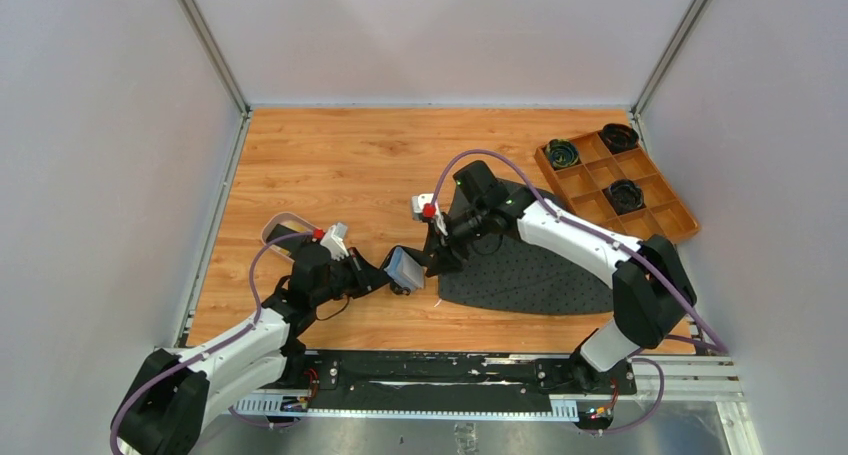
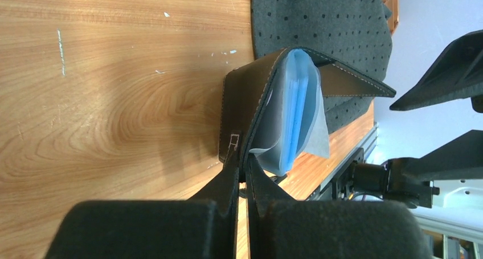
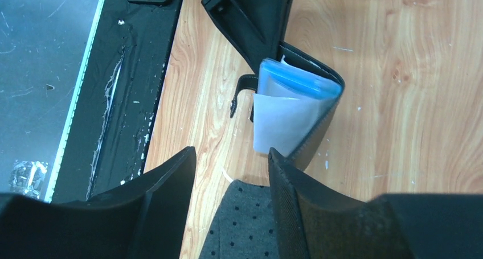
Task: Put the credit cards into the card holder
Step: Open the card holder at the center of the board.
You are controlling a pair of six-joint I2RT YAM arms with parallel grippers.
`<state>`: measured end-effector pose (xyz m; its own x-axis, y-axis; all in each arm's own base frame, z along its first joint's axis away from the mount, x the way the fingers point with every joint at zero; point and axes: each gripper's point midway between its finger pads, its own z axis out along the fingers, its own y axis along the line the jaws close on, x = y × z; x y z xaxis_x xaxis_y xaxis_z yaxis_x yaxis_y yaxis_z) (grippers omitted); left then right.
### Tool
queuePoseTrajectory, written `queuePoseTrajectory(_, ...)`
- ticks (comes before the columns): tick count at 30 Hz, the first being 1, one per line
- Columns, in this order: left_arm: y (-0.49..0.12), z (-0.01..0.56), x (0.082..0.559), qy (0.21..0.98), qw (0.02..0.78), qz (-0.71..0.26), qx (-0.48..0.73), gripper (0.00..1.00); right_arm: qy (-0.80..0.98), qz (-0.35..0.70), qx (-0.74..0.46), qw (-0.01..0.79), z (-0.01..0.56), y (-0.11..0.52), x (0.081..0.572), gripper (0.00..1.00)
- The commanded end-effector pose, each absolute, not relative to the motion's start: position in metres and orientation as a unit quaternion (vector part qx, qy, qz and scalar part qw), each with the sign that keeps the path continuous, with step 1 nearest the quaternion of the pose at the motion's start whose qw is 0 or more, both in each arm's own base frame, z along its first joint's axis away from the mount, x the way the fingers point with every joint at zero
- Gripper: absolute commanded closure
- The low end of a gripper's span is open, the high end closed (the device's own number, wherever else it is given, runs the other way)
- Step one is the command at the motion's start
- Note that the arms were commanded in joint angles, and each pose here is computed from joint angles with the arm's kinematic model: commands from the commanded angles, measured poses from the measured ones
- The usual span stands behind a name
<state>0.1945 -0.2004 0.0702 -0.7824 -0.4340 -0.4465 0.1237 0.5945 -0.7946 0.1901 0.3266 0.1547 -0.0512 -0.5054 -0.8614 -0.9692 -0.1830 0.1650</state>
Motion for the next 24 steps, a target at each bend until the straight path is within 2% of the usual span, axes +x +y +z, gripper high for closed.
queuePoseTrajectory(1,-0.201,0.066,0.186,0.839,0.304,-0.446,-0.077,1.00,0.562,0.408,-0.662,0.281,0.155,0.328,0.186,0.45)
queuePoseTrajectory(7,-0.201,0.067,0.184,0.837,0.306,-0.448,-0.068,1.00,0.535,0.392,-0.682,0.308,0.168,0.320,0.181,0.41)
queuePoseTrajectory(14,-0.204,0.074,0.182,0.832,0.307,-0.459,-0.059,1.00,0.567,0.364,-0.684,0.280,0.142,0.332,0.180,0.40)
queuePoseTrajectory(21,-0.204,0.071,0.179,0.833,0.302,-0.461,-0.055,1.00,0.610,0.324,-0.667,0.278,0.126,0.339,0.193,0.30)
queuePoseTrajectory(24,-0.205,0.072,0.178,0.832,0.302,-0.462,-0.054,1.00,0.617,0.320,-0.666,0.273,0.121,0.342,0.192,0.28)
